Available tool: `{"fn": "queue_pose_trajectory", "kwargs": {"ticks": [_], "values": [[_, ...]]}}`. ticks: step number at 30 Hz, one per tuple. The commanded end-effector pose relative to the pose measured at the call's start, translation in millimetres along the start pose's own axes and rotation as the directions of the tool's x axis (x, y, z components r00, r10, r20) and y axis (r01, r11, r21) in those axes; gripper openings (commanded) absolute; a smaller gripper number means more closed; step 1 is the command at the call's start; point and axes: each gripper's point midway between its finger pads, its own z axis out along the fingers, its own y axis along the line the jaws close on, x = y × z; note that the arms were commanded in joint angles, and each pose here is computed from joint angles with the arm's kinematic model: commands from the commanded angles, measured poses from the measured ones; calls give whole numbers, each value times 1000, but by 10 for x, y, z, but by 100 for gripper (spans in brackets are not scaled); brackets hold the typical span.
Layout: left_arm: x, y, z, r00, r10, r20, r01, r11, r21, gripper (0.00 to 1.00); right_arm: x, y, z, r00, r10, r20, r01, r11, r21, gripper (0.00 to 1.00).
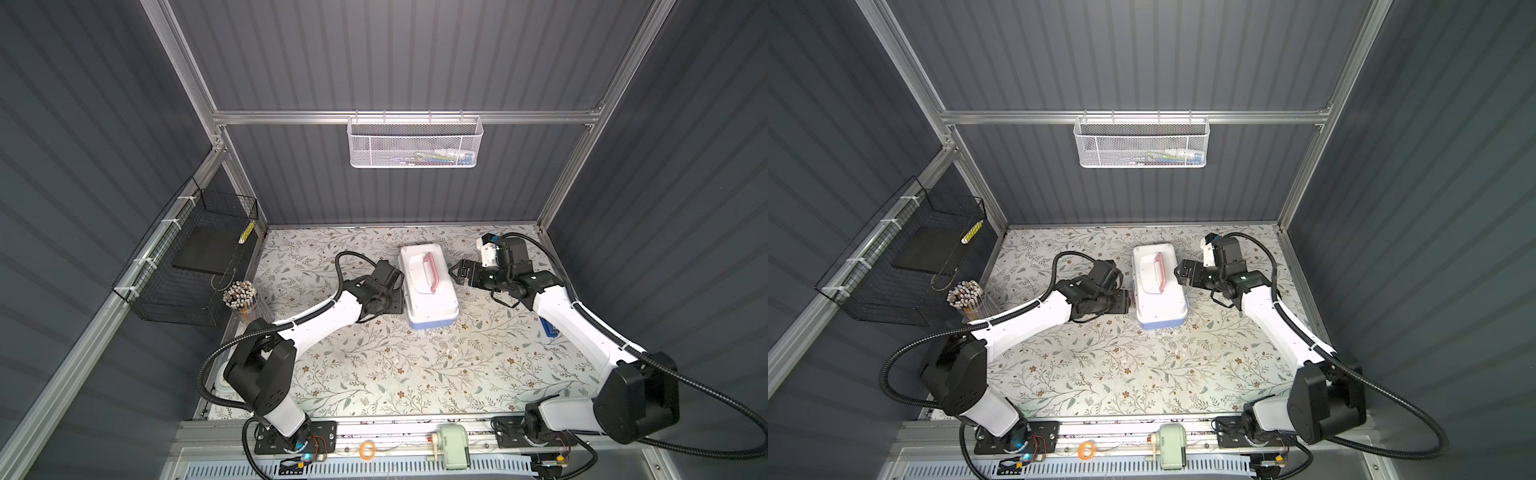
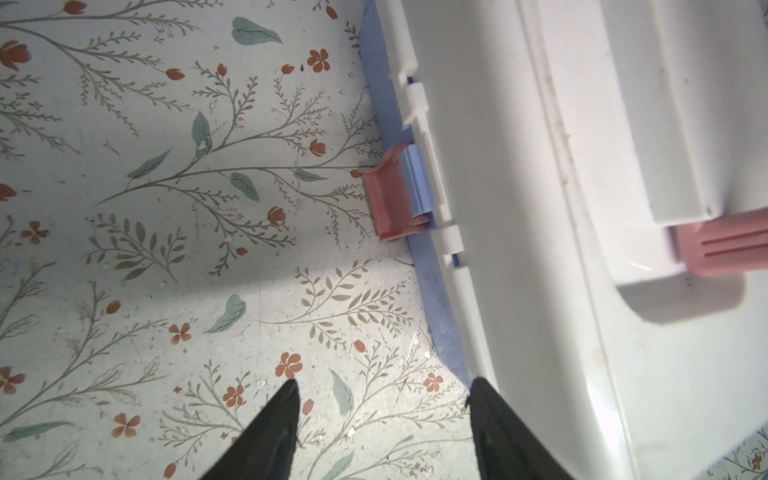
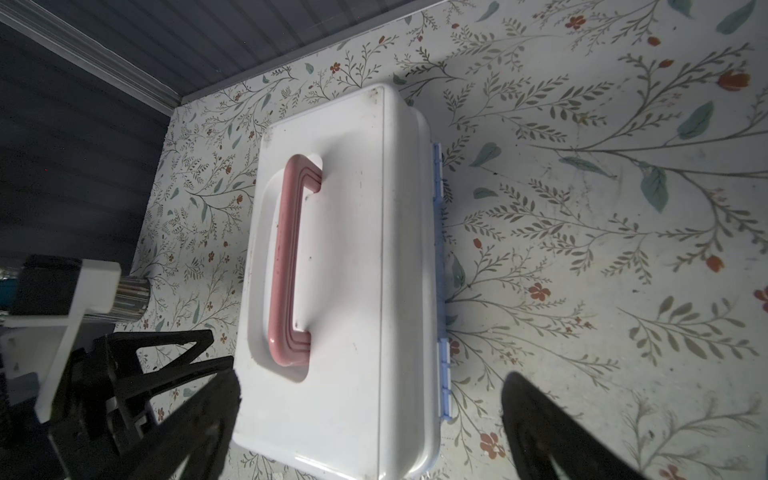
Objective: Pack the tool kit
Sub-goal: 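Move the right gripper onto the pink lid handle and grip it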
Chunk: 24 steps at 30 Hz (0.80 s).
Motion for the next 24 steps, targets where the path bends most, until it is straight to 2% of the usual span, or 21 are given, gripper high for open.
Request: {"fn": "queue_pose_trajectory", "kwargs": {"ticks": [1,10,17,24], "values": [[-37,35,-23,1000,14,15,-14,1000,4,66,20,14,63,1000,0,-8,-1,1000,-14,99],[-118,-74,207,999,39,0,-39,998,53,65,17,125,224,999,25,-26,-27,997,-72,96],[-129,-228,334,996,81,-27,-77,990,117,61,32,302,353,997,42,-69,-52,988,-149,87],[-74,-431,373,990,133,-36,-125,977,173,60,-12,386,419,996,46,-81,-60,983,-172,86]]}}
